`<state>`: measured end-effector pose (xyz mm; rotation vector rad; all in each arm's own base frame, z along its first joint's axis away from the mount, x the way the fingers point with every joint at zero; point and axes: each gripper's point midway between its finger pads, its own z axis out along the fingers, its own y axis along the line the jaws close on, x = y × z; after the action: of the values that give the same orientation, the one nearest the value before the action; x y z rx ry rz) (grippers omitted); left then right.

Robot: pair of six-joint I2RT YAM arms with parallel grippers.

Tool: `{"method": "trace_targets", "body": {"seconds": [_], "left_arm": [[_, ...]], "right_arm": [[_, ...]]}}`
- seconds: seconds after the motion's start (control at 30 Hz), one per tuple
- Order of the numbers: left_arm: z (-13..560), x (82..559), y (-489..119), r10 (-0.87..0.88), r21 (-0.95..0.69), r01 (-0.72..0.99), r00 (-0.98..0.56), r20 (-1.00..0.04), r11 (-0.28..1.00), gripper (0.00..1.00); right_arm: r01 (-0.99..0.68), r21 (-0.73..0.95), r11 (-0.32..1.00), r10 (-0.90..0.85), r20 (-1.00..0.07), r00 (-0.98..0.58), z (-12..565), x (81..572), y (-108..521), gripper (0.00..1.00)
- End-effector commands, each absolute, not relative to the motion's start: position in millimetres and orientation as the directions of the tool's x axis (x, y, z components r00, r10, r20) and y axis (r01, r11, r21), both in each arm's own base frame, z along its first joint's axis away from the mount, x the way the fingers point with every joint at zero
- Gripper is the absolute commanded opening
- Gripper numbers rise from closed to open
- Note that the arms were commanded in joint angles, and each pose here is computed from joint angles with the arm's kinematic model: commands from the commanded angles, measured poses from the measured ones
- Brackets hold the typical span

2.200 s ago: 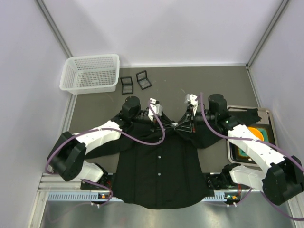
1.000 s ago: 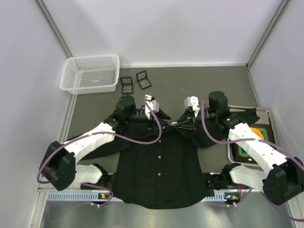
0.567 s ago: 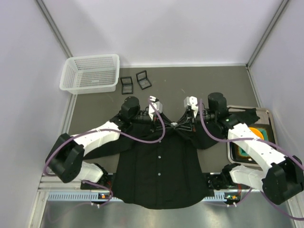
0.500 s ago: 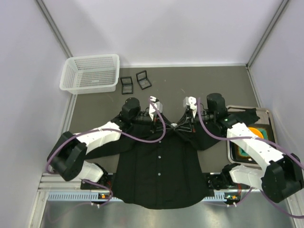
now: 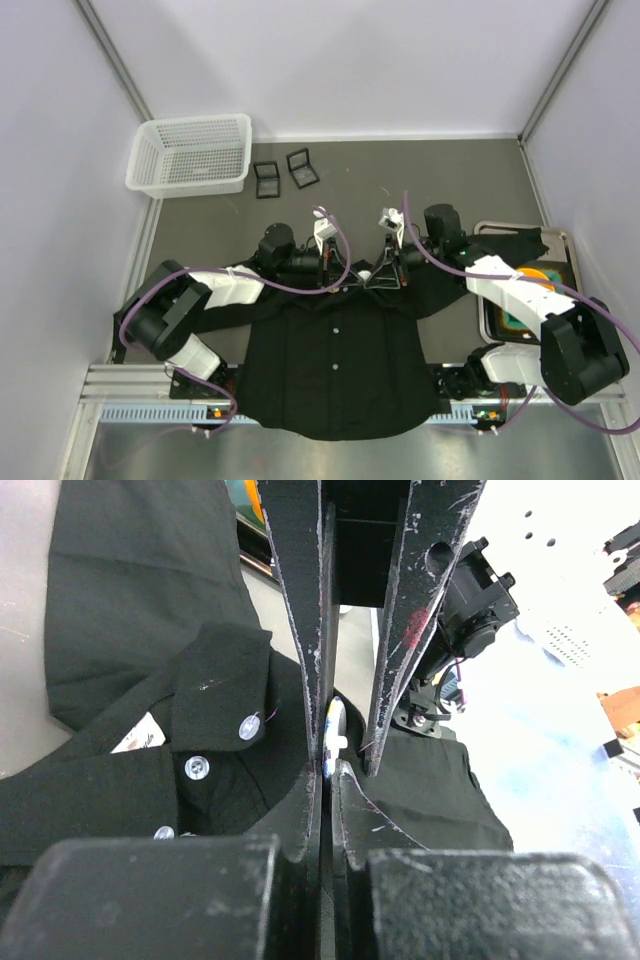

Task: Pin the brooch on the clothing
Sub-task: Pin the brooch to the clothes.

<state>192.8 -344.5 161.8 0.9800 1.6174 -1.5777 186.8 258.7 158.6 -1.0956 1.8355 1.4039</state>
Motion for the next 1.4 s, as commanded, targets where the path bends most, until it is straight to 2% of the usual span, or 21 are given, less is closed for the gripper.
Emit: {"method": "trace_targets", "body": {"seconds": [0.0,0.23,0.37,0.43,0.5,0.67,1.07,1.27,1.37], "left_arm": [[176.8,186.5,-348.7,0.032,-0.5,0.864,-0.499,-0.866,-0.056,0.0],[183.0,180.8,-346.4,0.01,-0.499,0.861,-0.5,-0.866,-0.096,0.0],[182.6,177.7,-344.7,0.006,-0.503,0.857,-0.506,-0.863,-0.114,0.0],[184.7,178.9,-345.0,-0.001,-0.502,0.857,-0.505,-0.863,-0.115,0.0],[184.8,179.5,-345.6,0.002,-0.509,0.852,-0.512,-0.859,-0.125,0.0],[183.5,181.5,-346.7,0.011,-0.531,0.835,-0.535,-0.845,-0.142,0.0],[189.2,181.5,-348.2,0.001,-0.528,0.834,-0.534,-0.845,-0.162,0.0],[190.4,180.8,-347.6,-0.002,-0.523,0.837,-0.53,-0.848,-0.164,0.0],[189.4,180.2,-347.8,0.0,-0.523,0.837,-0.53,-0.848,-0.164,0.0]], "right_arm": [[-0.87,0.484,0.092,-0.218,-0.843,-0.492,171.3,190.3,264.7,0.24],[-0.844,0.525,0.108,-0.201,-0.82,-0.535,172.8,192.0,264.0,0.27],[-0.848,0.518,0.107,-0.183,-0.828,-0.529,176.3,196.7,255.3,0.4],[-0.855,0.507,0.11,-0.182,-0.836,-0.518,178.1,196.7,250.5,0.51],[-0.891,0.444,0.093,-0.195,-0.87,-0.453,179.9,194.9,248.0,0.59],[-0.925,0.375,0.062,-0.2,-0.903,-0.379,187.0,186.9,245.0,0.63],[-0.929,0.364,0.064,-0.21,-0.905,-0.369,173.9,186.2,245.4,0.57],[-0.919,0.39,0.056,-0.188,-0.9,-0.394,176.4,189.7,252.1,0.43],[-0.917,0.395,0.052,-0.172,-0.901,-0.398,179.7,189.7,254.7,0.4]]}}
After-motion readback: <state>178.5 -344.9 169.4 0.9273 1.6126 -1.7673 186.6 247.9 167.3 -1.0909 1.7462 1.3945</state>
